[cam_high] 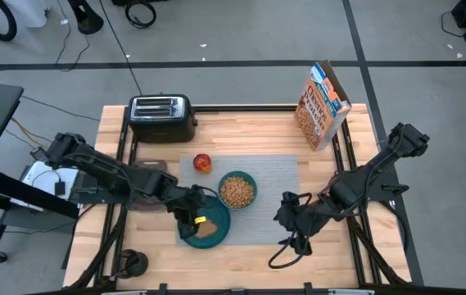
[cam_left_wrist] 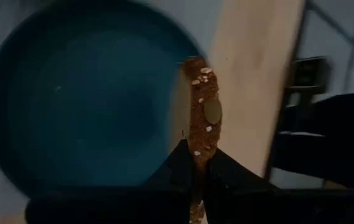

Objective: Arrange a breakfast setting
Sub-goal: Put the toasted bread on top of the blue plate

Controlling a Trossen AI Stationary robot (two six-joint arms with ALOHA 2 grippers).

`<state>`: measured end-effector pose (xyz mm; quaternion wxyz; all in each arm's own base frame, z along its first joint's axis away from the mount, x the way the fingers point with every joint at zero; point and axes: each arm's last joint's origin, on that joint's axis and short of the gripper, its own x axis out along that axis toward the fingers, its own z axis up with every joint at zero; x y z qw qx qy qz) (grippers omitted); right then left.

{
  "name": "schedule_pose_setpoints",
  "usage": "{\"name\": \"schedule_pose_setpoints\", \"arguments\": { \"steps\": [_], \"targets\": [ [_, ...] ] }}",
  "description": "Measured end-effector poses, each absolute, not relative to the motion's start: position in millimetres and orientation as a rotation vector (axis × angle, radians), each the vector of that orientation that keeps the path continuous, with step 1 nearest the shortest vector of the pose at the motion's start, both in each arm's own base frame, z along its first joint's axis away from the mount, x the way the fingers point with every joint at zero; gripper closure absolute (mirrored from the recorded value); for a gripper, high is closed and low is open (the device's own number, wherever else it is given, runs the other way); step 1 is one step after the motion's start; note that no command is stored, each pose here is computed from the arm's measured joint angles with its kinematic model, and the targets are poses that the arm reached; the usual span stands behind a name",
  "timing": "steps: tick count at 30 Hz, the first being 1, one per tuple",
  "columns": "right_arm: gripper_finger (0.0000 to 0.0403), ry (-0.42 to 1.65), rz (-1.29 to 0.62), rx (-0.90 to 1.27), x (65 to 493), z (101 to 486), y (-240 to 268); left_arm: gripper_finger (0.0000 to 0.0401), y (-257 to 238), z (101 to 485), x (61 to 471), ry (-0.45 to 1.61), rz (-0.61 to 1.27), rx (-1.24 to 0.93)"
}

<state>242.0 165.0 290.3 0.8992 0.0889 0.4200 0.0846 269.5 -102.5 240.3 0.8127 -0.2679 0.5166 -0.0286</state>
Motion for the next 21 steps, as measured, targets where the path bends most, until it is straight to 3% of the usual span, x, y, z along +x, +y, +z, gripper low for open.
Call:
{"name": "schedule_pose_setpoints", "arguments": {
  "steps": [12, 18, 21],
  "targets": [
    [0.0037, 0.878, 0.114, 0.135, 255, 283, 151, 0.0345, -88, 201, 282, 1.179, 0.011, -0.56],
    [0.002, 0.922, 0.079, 0.147, 255, 285, 139, 0.0283, -81, 205, 283, 1.159, -0.005, -0.531],
    [0.002, 0.972, 0.007, 0.137, 250, 311, 128, 0.0243, -78, 207, 281, 1.175, -0.033, -0.541]
  ]
}}
